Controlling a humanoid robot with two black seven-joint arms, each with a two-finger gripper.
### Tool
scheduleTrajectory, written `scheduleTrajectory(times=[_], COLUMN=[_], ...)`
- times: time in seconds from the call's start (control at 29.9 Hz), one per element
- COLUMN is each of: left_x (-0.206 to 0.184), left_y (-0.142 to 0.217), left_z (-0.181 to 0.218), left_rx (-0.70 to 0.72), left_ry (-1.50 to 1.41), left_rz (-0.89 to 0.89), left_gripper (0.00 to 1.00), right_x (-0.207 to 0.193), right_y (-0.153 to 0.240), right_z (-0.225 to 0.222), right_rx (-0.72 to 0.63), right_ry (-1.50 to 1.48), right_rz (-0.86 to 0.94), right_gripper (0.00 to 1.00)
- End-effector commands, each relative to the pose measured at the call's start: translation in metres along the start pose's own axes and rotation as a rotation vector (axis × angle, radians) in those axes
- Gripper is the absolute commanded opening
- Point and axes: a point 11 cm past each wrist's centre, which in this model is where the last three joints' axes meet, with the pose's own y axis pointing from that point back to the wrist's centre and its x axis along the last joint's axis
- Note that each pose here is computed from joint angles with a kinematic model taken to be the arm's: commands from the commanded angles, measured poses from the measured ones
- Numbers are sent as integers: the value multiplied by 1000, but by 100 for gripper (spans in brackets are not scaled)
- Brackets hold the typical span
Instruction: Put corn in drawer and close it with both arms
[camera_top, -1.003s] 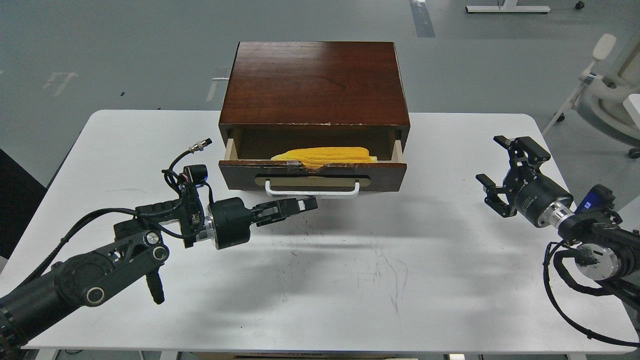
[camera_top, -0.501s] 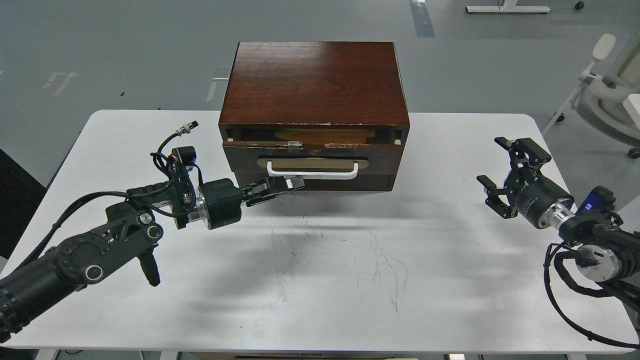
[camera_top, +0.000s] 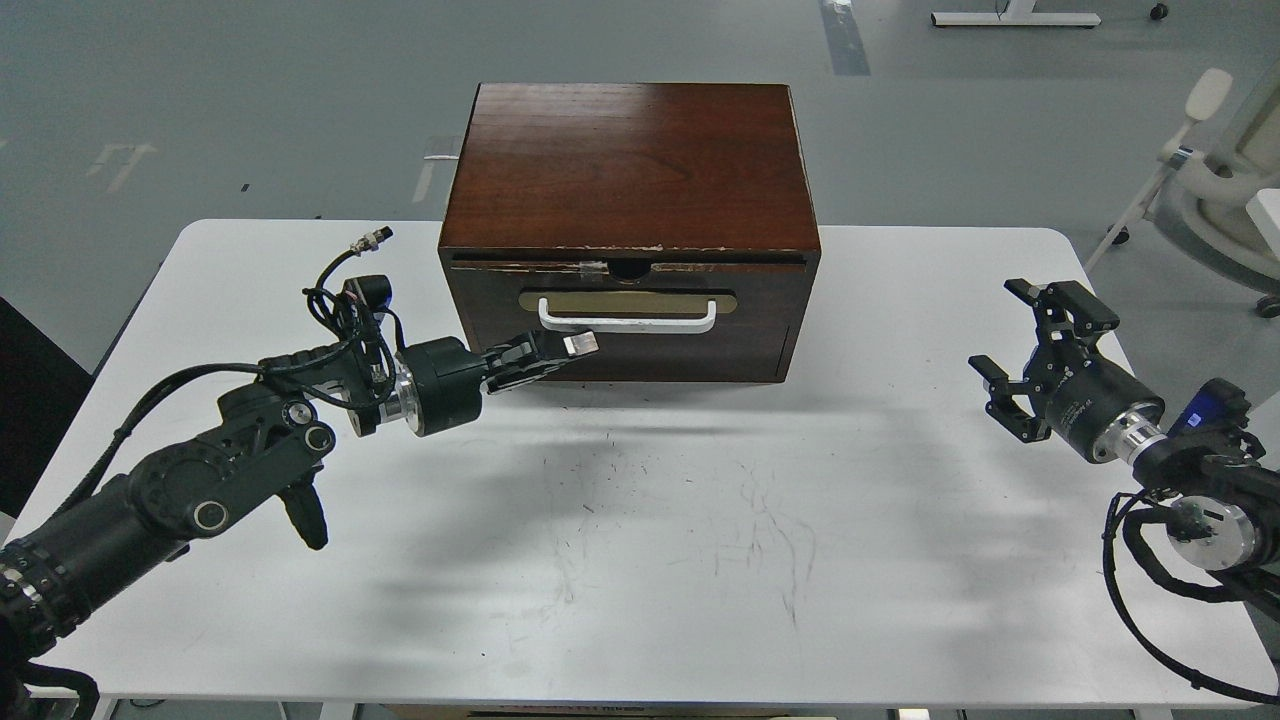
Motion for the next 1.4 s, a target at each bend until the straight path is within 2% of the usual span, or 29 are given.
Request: scheduleTrajectory(times=[0.0,0.47,0.53,0.67,0.74,0.77,0.8,0.84,0.87,0.9,1.0,1.1,1.3,1.37], left_x=[3,3,-12,-15,-13,-4,5,5,15,28,66,81,93,88], left_y=[0,1,6,40,51,63,73,73,81,87,105,113,135,147], left_z=[1,3,14,15,26,32,37,37,43,48,64,63,21,-8], left_rx=[-7,-18,-59,-47,-72,-84,-106,-106,-139,-178,-294,-321,-255,-220], left_ry=[14,46,92,80,88,111,161,162,230,298,410,446,535,619], left_rz=[13,10,-82,-90,-89,-66,-30,-29,18,72,223,287,465,561], left_gripper=[0,0,0,0,18,35,60,60,88,100,100,100,100,100], right_x=[0,0,1,-2,0,0,1,1,0,-2,-4,-5,-17,-25], right_y=[1,2,2,3,3,2,1,1,0,-2,-6,-7,-21,-28], right_z=[1,3,2,-3,-11,-14,-17,-17,-19,-19,-24,-25,-25,-21], right_rx=[-2,-5,-3,6,24,32,37,37,41,43,55,60,92,94], right_ry=[-2,-5,-4,-10,-11,-9,-5,-5,-4,-6,-2,-2,-29,-37], right_rz=[0,0,2,-10,-8,-8,-6,-6,-9,-12,-13,-11,-4,3], right_gripper=[97,97,97,97,97,97,97,97,97,97,97,97,100,100])
